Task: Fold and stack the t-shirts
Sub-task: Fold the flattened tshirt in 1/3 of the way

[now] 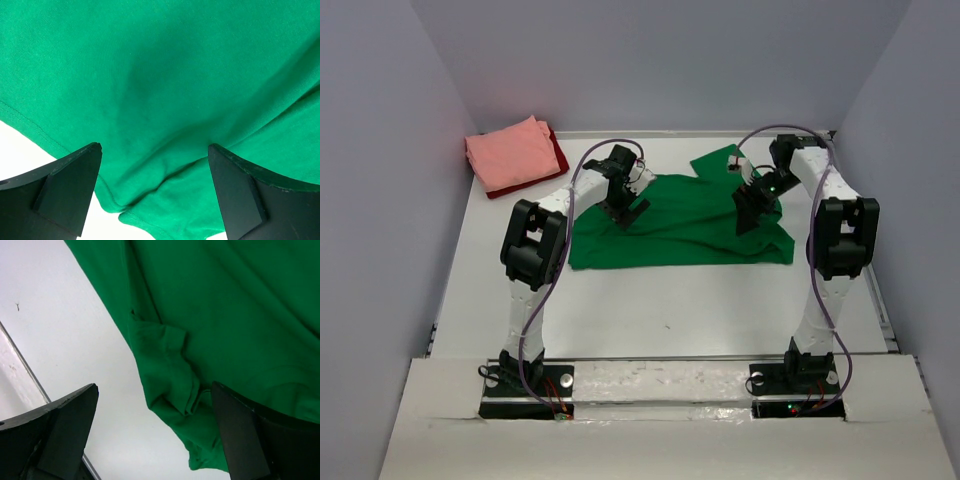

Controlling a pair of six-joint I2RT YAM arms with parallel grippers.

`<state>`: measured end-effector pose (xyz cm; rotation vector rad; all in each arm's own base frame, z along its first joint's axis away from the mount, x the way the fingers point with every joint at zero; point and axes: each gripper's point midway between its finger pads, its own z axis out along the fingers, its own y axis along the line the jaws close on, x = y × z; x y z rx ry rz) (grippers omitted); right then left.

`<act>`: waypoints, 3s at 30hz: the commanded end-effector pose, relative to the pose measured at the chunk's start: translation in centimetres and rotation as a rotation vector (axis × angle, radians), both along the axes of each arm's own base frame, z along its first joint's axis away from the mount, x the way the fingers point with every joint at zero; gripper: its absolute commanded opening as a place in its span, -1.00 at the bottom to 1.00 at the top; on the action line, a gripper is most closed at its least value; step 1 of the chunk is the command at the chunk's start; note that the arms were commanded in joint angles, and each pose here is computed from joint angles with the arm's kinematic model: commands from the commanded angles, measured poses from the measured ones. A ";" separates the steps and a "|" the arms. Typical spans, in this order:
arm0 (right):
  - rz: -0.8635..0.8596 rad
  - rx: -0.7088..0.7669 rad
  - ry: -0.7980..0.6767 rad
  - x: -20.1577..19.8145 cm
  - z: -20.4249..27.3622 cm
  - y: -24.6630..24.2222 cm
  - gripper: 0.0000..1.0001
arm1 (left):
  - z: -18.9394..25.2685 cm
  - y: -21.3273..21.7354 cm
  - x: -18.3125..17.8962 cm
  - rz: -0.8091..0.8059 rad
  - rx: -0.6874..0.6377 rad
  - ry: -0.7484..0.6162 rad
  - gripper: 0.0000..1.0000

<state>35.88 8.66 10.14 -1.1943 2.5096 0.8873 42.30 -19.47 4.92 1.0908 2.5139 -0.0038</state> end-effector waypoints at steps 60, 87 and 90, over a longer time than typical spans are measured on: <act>-0.007 -0.143 -0.094 2.4 -5.6 1.0 0.12 | 1.2 -0.6 -0.8 -0.029 -0.012 -0.012 0.98; -0.057 -0.075 -0.217 6.0 -0.9 2.4 -1.00 | 1.4 -0.6 -0.8 -0.033 -0.017 -0.012 0.98; -0.055 -0.071 -0.226 6.4 -0.5 2.4 -1.00 | 1.4 -0.6 -0.9 -0.034 -0.019 -0.010 0.98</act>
